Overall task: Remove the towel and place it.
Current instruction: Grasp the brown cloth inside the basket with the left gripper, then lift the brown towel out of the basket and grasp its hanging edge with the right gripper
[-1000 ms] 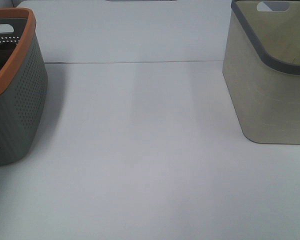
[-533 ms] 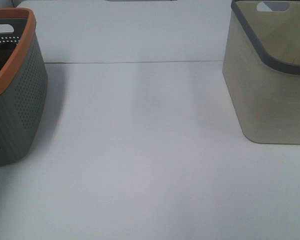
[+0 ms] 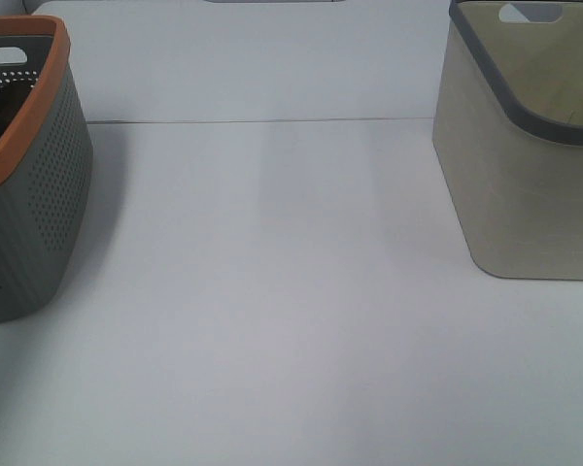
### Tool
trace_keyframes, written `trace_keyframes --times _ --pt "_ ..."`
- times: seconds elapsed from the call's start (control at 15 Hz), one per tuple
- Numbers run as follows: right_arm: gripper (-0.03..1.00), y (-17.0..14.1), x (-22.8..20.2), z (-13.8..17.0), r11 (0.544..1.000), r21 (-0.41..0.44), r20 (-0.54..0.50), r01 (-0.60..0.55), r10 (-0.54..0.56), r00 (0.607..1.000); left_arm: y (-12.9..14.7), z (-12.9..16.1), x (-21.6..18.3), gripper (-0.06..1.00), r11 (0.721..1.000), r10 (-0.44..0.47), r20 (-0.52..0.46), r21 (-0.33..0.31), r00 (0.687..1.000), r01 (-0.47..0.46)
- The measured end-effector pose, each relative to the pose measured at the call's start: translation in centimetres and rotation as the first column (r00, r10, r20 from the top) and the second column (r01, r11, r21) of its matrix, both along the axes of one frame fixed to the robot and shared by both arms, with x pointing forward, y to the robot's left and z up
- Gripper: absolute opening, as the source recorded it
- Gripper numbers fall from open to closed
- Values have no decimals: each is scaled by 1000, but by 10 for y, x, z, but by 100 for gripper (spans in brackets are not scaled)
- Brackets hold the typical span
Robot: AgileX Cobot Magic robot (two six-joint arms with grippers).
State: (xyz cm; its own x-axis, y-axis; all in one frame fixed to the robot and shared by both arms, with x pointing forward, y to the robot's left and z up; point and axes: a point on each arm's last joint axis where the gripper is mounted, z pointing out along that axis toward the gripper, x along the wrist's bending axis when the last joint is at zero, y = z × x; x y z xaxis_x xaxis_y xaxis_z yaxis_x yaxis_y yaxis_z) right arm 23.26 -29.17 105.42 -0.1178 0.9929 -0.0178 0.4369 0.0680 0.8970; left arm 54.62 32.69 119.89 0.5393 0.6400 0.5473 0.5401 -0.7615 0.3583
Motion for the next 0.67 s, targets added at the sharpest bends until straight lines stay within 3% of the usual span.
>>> trace_keyframes --times 0.33,0.67 --pt "70 0 0 0 1000 0 0 0 0 1000 -21 32 -21 0 987 -111 99 -105 989 122" --pt "70 0 0 0 1000 0 0 0 0 1000 -70 68 -32 0 945 -285 220 -101 933 312"
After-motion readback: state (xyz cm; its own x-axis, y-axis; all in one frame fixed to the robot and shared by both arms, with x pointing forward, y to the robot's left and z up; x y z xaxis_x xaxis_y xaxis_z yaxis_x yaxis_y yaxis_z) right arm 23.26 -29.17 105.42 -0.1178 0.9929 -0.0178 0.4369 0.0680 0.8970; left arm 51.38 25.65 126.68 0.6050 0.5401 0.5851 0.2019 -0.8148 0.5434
